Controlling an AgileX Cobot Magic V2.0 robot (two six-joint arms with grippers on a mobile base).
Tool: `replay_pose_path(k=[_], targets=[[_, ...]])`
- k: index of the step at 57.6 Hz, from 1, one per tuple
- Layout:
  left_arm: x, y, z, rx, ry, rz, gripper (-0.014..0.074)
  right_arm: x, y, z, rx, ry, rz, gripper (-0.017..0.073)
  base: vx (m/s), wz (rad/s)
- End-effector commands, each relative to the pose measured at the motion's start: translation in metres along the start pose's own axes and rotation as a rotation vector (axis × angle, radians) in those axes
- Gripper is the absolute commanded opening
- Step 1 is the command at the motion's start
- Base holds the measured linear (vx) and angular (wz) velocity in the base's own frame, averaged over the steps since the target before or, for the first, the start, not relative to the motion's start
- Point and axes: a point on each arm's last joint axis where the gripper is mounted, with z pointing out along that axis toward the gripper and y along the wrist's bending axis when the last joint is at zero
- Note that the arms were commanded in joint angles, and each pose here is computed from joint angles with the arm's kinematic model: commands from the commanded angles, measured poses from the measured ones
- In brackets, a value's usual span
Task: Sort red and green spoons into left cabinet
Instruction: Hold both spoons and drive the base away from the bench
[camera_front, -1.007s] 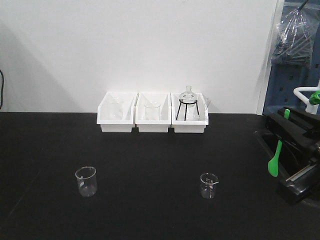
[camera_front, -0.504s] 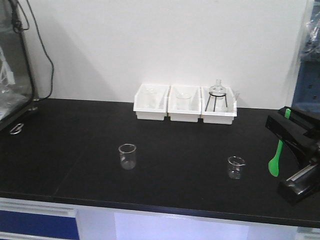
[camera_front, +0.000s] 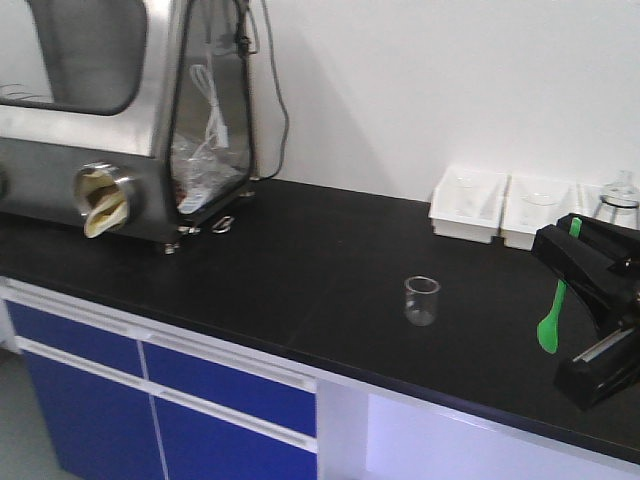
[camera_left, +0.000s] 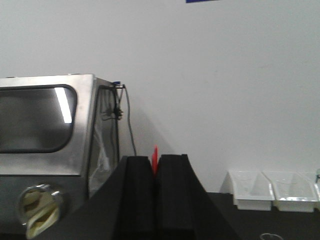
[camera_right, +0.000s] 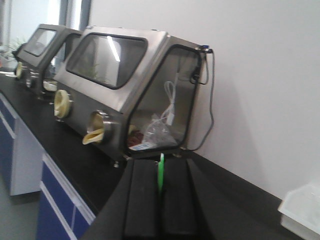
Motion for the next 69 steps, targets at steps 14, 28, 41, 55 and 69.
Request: replay_pose_path(k=[14,28,41,55,69], targets=[[-0.0186,-0.001,0.0002,0.005,-0.112,-0.011,0.0111,-0.0157,0.0008,-0.0019,-0.016,-0.073,0.011,-0.0009,-0.06,0.7],[-0.0186,-0.001,0.0002,0.005,-0.112,-0.011,0.0111,-0.0157,0.0008,-0.0019,-0.016,-0.073,0.011,-0.0009,0.0,0.62],[-0.0186,-0.001,0.0002,0.005,-0.112,-0.011,0.0111,-0.0157,0.0008,-0.0019,-0.016,-0.073,0.011,-0.0009,0.08,0.56],[-0.0186,-0.001,0.0002,0.005,-0.112,-0.011,0.0111,-0.0157,0.0008,-0.0019,-0.016,-0.073,0.011,-0.0009,0.12,0.53],[-0.0186,-0.001,0.0002,0.005,-0.112,-0.011,0.0111,-0.0157,0.0008,-0.0019,-0.016,-0.073,0.011,-0.0009,0.14,0.52]])
